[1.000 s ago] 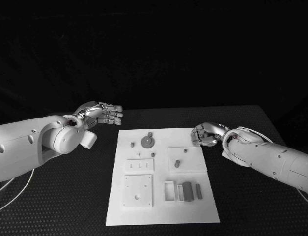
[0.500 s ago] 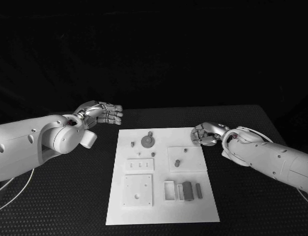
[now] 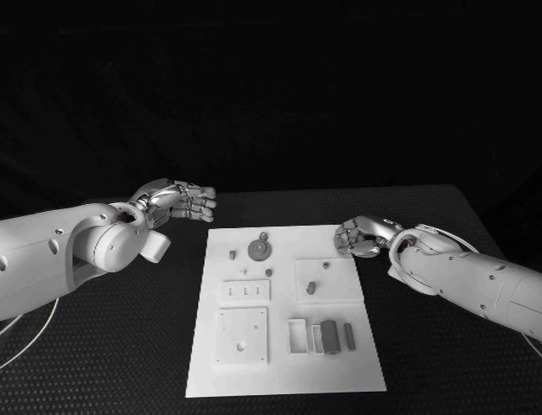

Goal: Assemble the parts on the task board

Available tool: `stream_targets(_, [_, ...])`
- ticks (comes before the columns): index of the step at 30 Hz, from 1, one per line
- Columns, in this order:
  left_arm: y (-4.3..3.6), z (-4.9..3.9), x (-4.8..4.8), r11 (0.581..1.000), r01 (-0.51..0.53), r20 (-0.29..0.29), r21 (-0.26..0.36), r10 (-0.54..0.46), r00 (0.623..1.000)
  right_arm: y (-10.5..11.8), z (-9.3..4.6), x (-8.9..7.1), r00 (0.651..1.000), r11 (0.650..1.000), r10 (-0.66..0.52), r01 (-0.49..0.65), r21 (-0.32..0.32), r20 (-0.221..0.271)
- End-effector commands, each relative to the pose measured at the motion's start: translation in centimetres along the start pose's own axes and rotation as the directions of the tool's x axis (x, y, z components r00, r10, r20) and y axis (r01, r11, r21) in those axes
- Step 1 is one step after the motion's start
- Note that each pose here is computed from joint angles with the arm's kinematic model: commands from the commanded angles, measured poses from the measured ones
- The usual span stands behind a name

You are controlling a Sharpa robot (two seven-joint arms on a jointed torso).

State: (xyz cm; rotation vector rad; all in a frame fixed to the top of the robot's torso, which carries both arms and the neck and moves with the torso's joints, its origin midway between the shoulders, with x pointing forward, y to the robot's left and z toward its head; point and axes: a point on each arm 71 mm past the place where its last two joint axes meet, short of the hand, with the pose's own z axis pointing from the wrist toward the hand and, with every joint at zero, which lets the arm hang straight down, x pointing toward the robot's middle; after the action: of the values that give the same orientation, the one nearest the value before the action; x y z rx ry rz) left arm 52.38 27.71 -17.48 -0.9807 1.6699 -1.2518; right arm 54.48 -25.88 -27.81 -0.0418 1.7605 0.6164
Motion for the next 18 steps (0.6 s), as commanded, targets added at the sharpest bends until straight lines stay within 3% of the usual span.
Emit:
stream_targets(1, [-0.12,0.02,0.39,0.999,-0.055,-0.027,0.003,0.055,0.998,0.4,-0.1,-0.2,0.999,0.999,0.028,-0.029,0.025,0.042])
stream_targets(9, [0.01,0.17,1.22,0.989,-0.148,-0.056,-0.029,0.147,0.988,2.8,0.3,-1.5,0.996,0.999,0.050,-0.051,0.001,0.073])
stream_targets(18, [0.14,0.96,3.14,0.971,-0.224,-0.079,-0.085,0.217,0.973,6.1,0.7,-2.4,0.997,0.999,0.023,-0.021,-0.028,0.076])
